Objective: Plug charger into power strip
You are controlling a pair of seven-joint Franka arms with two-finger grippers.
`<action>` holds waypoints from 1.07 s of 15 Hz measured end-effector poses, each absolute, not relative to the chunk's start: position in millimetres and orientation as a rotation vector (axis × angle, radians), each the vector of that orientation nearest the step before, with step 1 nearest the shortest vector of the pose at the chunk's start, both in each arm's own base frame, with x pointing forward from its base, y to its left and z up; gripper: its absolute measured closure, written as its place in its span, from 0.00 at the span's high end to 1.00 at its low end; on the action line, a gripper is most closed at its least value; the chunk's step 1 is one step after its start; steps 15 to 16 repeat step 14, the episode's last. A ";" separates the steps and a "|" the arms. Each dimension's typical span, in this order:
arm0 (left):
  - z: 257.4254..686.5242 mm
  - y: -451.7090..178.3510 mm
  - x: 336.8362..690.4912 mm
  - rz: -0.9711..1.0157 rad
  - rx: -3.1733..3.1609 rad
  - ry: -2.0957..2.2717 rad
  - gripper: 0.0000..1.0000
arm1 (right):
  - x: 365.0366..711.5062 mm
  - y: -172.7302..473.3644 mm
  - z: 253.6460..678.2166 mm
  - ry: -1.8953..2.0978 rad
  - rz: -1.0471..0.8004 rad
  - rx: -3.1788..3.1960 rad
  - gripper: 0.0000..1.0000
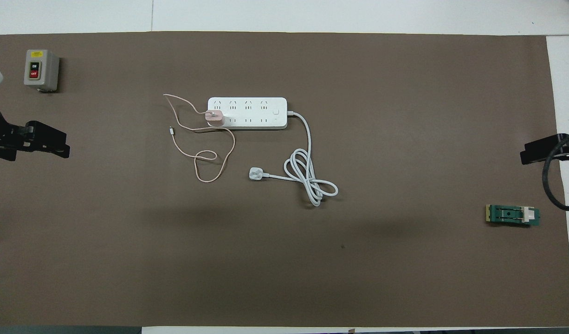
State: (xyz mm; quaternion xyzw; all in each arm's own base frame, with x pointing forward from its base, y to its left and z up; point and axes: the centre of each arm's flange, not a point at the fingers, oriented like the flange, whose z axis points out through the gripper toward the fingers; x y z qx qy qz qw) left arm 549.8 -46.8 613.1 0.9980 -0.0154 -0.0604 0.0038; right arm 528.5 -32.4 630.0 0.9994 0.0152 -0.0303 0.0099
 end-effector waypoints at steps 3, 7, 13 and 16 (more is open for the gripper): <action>613.1 -50.6 549.4 -0.189 3.127 -0.070 1.00 | 528.5 -32.4 630.0 0.048 -0.095 3.120 1.00; 610.3 -52.2 549.1 -0.198 3.127 -0.088 1.00 | 528.5 -32.4 630.0 0.048 -0.095 3.120 1.00; 609.1 -51.3 549.1 -0.202 3.126 -0.087 1.00 | 528.5 -33.0 630.0 0.046 -0.095 3.120 1.00; 609.1 -51.2 549.1 -0.202 3.126 -0.087 1.00 | 528.5 -33.0 630.0 0.046 -0.095 3.120 1.00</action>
